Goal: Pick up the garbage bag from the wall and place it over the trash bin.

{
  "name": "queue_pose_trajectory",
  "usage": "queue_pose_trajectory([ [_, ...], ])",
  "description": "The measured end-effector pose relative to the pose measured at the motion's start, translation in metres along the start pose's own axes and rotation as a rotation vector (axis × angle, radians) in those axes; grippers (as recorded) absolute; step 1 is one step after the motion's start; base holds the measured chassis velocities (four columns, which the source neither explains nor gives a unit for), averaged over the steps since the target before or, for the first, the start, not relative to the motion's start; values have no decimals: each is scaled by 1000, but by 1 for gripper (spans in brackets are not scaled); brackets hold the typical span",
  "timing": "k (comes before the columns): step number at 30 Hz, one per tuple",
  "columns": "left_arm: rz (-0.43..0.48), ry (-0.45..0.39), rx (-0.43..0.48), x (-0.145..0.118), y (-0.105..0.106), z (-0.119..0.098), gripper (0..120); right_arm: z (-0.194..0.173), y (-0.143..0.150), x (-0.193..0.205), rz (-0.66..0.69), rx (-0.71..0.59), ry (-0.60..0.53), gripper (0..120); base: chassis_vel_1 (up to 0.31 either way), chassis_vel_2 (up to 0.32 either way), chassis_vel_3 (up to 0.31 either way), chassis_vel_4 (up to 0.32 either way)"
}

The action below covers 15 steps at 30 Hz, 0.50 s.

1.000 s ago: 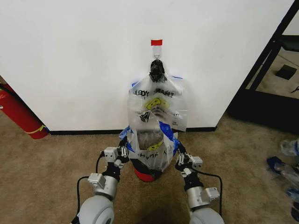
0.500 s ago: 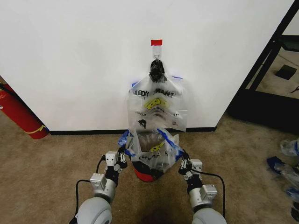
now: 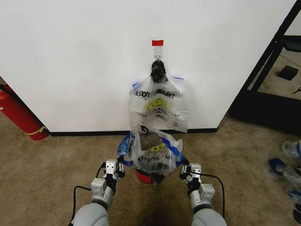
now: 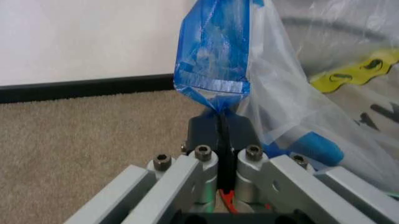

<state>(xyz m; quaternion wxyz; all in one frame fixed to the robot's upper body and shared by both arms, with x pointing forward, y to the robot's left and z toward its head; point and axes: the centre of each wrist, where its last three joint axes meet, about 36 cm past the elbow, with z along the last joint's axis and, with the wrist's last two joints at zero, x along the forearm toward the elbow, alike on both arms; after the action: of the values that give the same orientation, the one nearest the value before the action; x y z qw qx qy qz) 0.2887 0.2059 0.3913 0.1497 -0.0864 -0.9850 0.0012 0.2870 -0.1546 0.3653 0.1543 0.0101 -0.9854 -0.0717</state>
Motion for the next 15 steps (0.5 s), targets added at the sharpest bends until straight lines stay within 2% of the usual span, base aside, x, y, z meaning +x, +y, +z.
queue_pose_trajectory([
  [15, -10, 84, -28, -10, 8, 10, 0, -6, 0, -23, 20, -76, 102, 0, 0, 0, 0, 0],
])
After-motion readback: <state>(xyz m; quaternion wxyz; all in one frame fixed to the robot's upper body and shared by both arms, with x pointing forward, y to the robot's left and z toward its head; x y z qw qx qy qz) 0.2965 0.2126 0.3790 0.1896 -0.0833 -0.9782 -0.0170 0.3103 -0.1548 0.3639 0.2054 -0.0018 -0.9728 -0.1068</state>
